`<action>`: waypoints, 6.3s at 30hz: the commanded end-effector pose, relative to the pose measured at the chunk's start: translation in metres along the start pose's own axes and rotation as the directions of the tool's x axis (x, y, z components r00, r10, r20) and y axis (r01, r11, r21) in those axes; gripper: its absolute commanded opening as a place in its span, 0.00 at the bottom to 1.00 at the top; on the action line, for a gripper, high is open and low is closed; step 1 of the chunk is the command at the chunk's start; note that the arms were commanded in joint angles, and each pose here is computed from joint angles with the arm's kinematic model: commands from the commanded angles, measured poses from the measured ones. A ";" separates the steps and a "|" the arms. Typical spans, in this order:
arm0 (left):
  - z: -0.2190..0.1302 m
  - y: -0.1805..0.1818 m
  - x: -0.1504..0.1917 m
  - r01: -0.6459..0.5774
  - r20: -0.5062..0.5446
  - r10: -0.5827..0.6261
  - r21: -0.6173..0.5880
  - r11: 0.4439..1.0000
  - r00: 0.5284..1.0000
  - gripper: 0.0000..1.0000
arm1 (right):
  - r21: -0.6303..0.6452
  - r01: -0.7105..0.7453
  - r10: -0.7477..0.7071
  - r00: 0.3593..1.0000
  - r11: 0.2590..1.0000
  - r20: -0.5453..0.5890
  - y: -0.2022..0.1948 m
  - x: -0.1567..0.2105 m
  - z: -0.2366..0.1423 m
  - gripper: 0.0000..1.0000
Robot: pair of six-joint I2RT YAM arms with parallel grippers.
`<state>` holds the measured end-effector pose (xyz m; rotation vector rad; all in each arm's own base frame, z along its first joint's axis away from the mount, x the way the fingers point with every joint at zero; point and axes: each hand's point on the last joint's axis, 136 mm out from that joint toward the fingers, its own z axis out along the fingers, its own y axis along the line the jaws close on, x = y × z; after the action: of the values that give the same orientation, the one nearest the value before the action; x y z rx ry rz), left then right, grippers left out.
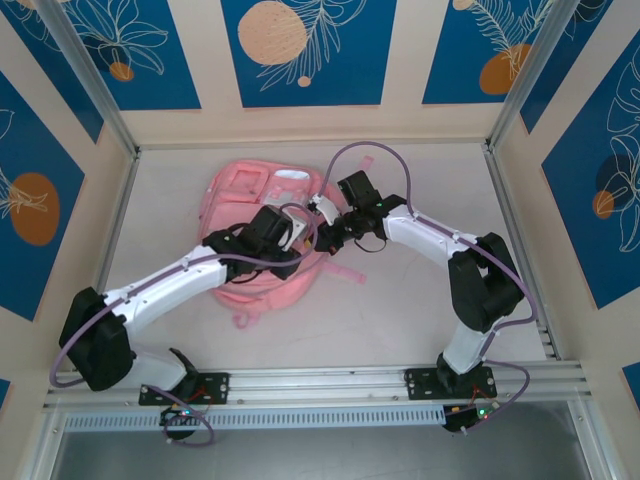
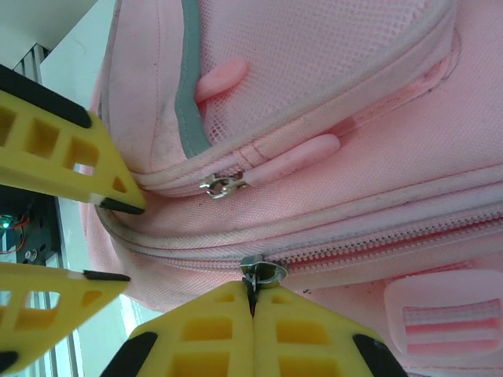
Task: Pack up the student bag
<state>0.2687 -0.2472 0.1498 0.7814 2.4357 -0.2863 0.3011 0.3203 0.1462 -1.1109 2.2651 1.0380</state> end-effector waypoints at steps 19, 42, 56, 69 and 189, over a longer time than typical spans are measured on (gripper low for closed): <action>0.008 0.015 0.027 0.012 -0.087 -0.020 -0.089 0.996 0.996 0.00 | 0.251 -0.049 0.048 0.999 0.967 0.011 -0.056 -0.005 -0.024 0.00; -0.049 0.011 -0.004 0.143 0.038 -0.144 0.014 0.990 0.989 0.50 | 0.254 -0.247 0.222 0.967 0.935 0.121 -0.057 -0.043 -0.050 0.61; -0.048 0.106 -0.010 0.506 0.106 -0.496 -0.096 0.857 0.862 0.52 | 0.023 -0.202 0.202 0.979 0.979 0.031 -0.011 -0.051 0.012 0.75; 0.006 0.123 -0.054 0.526 0.097 -0.519 -0.085 0.846 0.849 0.30 | -0.112 -0.150 0.146 0.988 0.982 -0.045 0.006 -0.035 0.037 0.75; 0.111 0.094 -0.118 0.575 -0.096 -0.571 0.027 0.818 0.815 0.11 | 0.150 -0.198 0.169 0.968 0.969 0.187 0.027 0.013 0.024 0.16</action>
<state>0.4478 -0.2748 0.1192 0.0881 2.7072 -0.5597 0.2860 0.3421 0.1206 -0.7775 2.2984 0.8654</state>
